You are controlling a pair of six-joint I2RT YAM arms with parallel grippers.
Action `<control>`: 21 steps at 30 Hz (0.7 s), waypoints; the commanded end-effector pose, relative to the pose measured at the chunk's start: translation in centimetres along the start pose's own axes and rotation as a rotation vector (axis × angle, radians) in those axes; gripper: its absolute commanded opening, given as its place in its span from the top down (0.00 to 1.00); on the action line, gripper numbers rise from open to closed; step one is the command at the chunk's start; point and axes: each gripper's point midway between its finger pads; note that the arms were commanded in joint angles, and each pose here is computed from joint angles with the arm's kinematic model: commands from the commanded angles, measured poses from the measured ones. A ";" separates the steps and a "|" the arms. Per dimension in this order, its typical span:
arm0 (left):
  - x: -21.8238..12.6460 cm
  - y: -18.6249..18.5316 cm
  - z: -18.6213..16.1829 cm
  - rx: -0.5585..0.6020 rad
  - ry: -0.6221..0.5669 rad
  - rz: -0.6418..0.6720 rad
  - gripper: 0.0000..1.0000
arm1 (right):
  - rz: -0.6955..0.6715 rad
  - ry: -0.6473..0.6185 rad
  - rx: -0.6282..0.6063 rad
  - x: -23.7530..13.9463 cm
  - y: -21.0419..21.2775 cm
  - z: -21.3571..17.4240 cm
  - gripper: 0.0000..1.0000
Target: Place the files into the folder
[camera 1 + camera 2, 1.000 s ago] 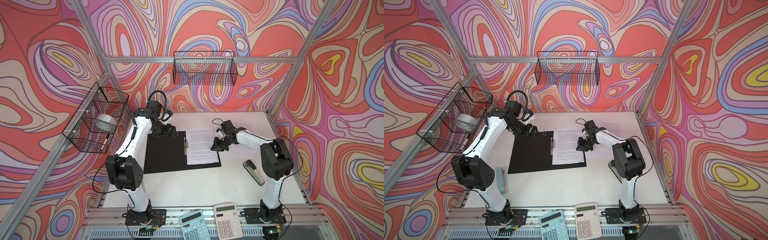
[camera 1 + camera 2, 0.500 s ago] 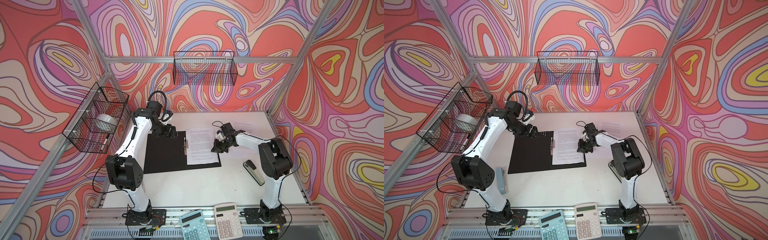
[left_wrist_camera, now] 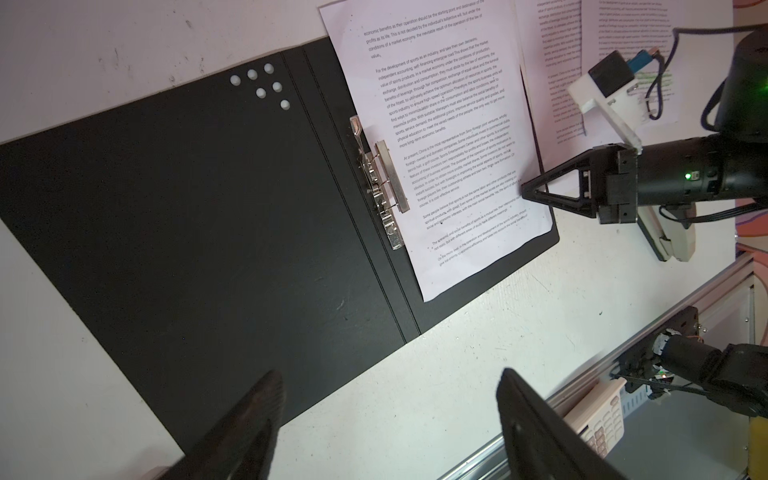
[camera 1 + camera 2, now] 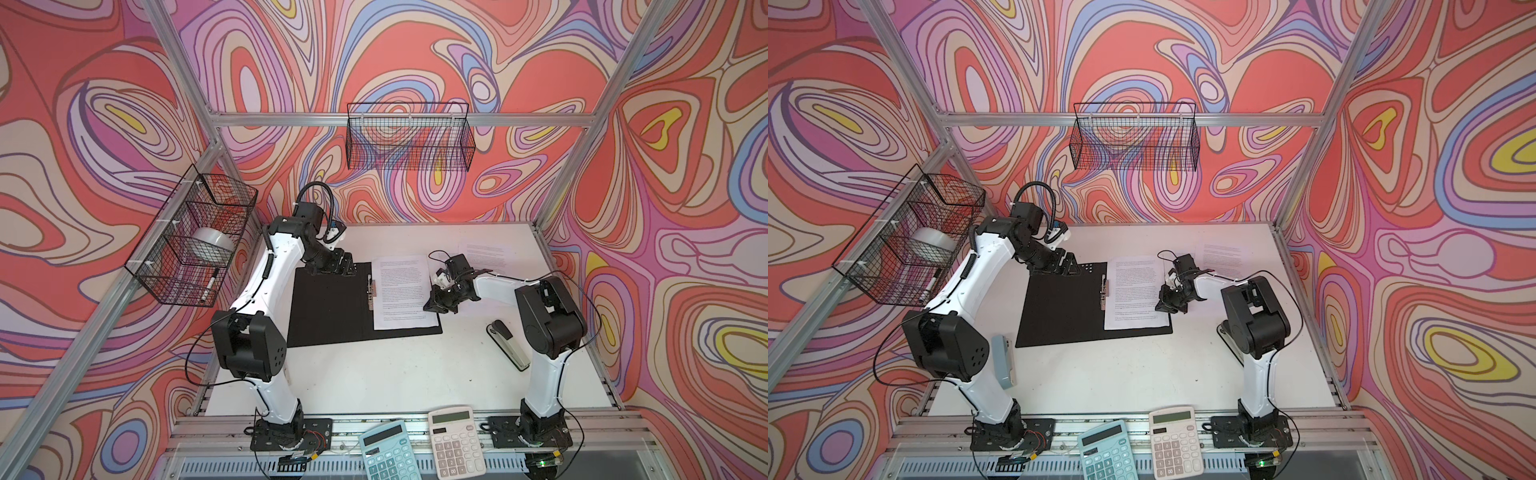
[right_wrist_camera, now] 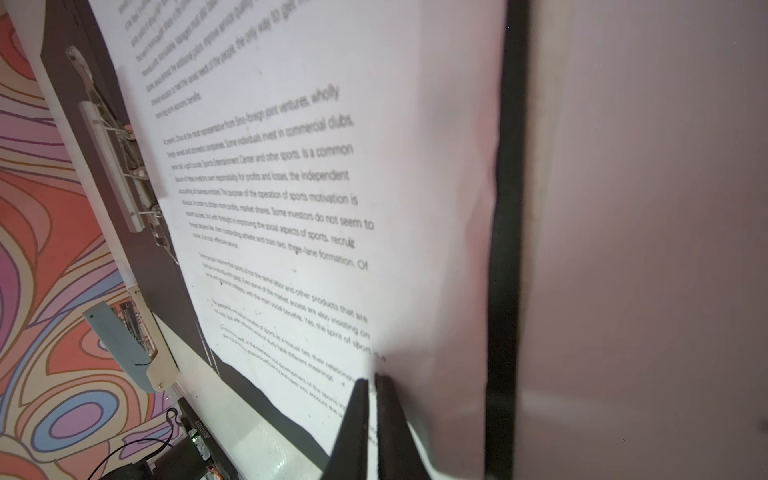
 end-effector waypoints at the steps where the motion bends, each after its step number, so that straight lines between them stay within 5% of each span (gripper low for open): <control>1: -0.2 -0.6 -1.1 0.021 0.029 -0.017 0.19 | 0.018 0.019 0.013 0.9 -0.7 -0.6 0.92; 21: -0.4 -0.6 -0.5 0.037 0.022 -0.001 0.20 | -0.050 0.137 -0.095 0.4 -1.8 -2.6 0.90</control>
Point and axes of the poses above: each gripper's point midway between its finger pads, its own x axis out along the fingers, its own y axis along the line the jaws close on, z = x × y, and after that the axes turned 14 degrees about -x, right-handed
